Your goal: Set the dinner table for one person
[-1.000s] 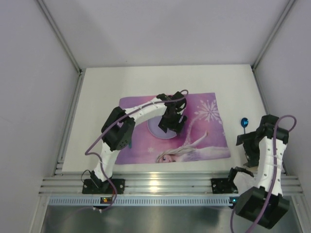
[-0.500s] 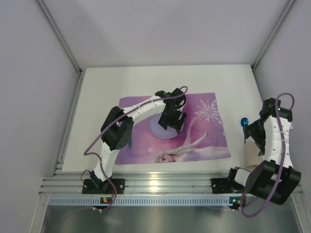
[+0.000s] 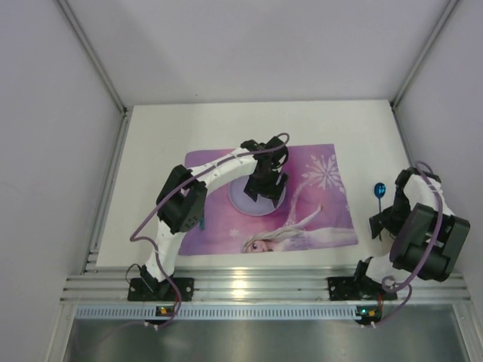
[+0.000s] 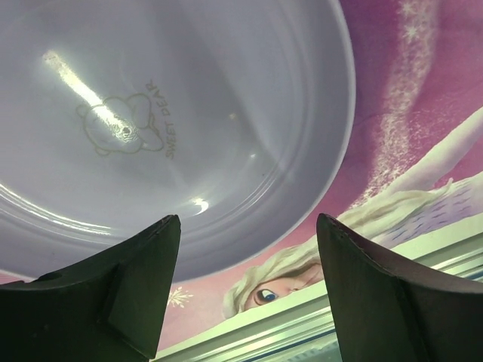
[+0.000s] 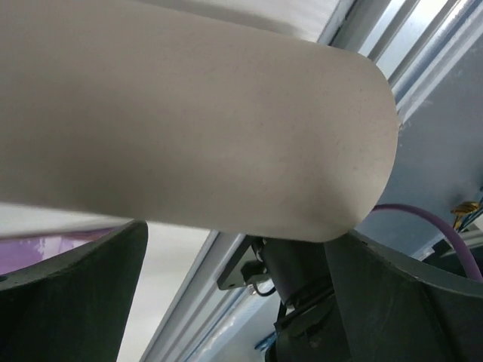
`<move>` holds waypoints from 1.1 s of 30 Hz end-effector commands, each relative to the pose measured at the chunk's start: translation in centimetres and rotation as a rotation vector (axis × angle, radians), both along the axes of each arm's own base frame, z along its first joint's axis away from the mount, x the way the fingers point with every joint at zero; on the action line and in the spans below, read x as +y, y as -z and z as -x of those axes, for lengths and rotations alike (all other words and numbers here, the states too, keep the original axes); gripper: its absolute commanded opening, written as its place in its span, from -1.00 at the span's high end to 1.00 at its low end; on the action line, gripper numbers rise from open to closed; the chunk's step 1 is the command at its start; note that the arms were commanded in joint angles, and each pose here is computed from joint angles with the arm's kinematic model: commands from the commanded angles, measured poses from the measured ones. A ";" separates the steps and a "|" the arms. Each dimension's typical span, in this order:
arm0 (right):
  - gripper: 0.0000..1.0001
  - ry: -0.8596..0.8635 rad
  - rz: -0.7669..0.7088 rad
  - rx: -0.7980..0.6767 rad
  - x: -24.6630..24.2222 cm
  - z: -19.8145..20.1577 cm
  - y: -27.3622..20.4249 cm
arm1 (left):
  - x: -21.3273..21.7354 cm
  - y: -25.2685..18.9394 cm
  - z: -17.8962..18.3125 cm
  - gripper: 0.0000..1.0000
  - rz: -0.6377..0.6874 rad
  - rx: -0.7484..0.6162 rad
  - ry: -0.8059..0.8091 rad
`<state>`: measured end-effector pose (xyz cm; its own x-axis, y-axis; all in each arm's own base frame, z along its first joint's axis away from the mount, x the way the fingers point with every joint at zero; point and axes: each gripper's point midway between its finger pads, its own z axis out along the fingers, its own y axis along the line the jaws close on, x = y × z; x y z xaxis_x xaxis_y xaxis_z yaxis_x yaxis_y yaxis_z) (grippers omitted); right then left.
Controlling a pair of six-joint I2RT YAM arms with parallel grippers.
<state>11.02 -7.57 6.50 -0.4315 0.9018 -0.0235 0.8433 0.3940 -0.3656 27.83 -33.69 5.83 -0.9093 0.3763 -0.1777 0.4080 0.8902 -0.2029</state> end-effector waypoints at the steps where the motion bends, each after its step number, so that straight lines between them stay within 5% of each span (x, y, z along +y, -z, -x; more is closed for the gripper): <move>1: -1.00 -0.018 0.050 -0.048 -2.6 -1.7 1.6 | 1.0 -1.0 0.6 -0.56 -0.030 0.000 -0.037; 13: -0.99 -0.111 0.150 -0.215 -8.6 -11.6 -0.9 | -0.4 -0.3 0.4 -0.54 -0.052 0.021 -0.049; 25: -1.00 -0.161 0.089 -0.416 -7.3 -14.8 -1.3 | -3.5 0.7 1.4 -0.53 -0.071 0.034 0.028; 33: -0.99 -0.098 0.178 -0.602 -6.8 -14.9 -2.4 | -2.4 1.0 2.3 -0.53 -0.124 0.034 0.059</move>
<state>24.28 -13.69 7.25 -0.4667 0.8208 -0.3292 0.8717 0.4899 -0.0142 25.81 -37.07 3.79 -0.8965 0.4304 -0.1047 0.4418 0.8862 -0.1394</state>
